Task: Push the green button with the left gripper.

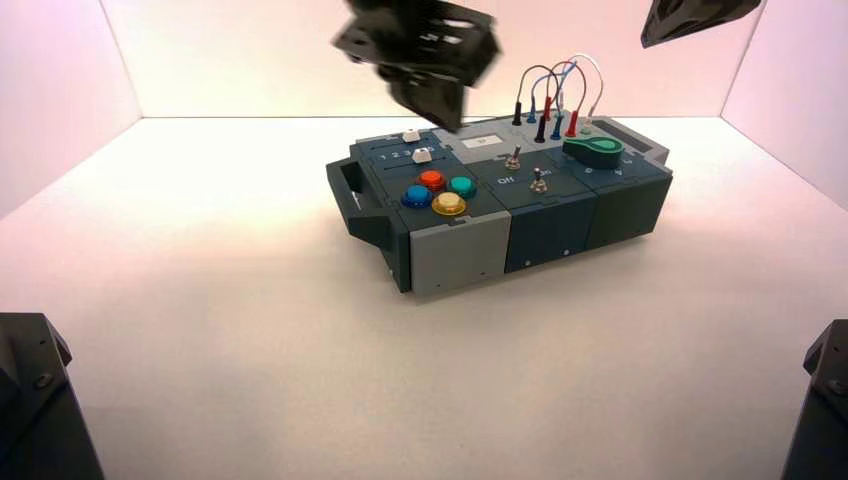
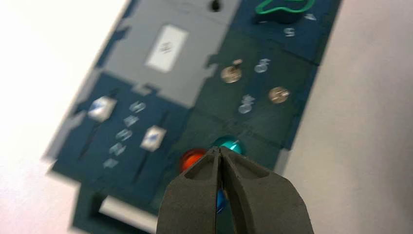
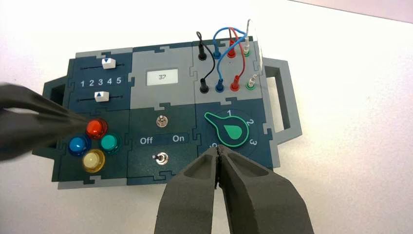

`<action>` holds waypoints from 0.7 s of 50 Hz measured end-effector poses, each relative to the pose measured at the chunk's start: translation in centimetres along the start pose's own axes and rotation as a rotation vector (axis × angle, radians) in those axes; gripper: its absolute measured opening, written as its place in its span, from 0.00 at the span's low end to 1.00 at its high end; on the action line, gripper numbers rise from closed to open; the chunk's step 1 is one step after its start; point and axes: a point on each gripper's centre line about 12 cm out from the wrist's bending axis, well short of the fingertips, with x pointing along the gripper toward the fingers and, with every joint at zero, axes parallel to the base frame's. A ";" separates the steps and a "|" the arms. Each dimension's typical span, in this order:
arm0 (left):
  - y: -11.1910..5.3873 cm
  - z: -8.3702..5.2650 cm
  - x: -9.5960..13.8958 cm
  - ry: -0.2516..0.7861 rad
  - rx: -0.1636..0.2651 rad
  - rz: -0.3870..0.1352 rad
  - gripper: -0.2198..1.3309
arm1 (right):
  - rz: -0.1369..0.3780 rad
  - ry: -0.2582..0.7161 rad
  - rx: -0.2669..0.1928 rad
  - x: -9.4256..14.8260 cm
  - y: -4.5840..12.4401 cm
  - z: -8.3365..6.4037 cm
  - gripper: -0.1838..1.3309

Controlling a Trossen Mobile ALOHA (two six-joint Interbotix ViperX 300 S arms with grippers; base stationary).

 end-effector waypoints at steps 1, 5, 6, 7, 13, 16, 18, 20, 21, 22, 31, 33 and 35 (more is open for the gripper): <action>-0.3 0.1 0.2 0.005 0.004 -0.005 0.04 | -0.001 0.000 -0.001 0.0 0.0 0.0 0.03; -1.1 0.4 0.9 0.025 0.021 -0.017 0.04 | -0.001 0.005 -0.001 0.0 0.0 -0.1 0.03; -1.1 0.4 1.0 0.026 0.022 -0.017 0.04 | 0.000 0.005 0.000 0.0 0.0 -0.1 0.03; -1.2 0.5 1.2 0.036 0.025 -0.020 0.04 | -0.001 0.006 -0.001 0.0 0.0 -0.1 0.03; -0.9 0.4 1.8 0.064 0.025 -0.017 0.04 | -0.001 0.008 -0.001 0.0 0.0 -0.1 0.03; -0.8 0.3 2.2 0.080 0.029 -0.015 0.04 | -0.001 0.009 0.000 0.0 0.0 -0.1 0.03; -0.8 0.1 2.4 0.089 0.030 -0.014 0.04 | -0.001 0.011 -0.001 0.0 0.0 -0.1 0.03; -0.9 0.0 2.5 0.094 0.031 -0.015 0.04 | -0.001 0.011 0.000 0.0 0.0 -0.1 0.03; -0.9 0.0 2.6 0.095 0.032 -0.014 0.04 | -0.001 0.011 0.000 0.0 0.0 -0.1 0.03; -0.8 -0.1 2.7 0.100 0.032 -0.014 0.04 | -0.001 0.011 -0.001 0.0 0.0 -0.1 0.03; 0.0 -0.4 3.1 0.120 0.018 -0.004 0.04 | -0.001 0.012 0.000 0.0 0.0 -0.1 0.03; 0.1 -0.4 3.1 0.120 0.015 -0.003 0.04 | -0.001 0.012 0.002 0.0 0.0 -0.1 0.03; 0.1 -0.4 3.1 0.118 0.017 -0.002 0.04 | -0.001 0.014 0.000 0.1 0.0 -0.2 0.03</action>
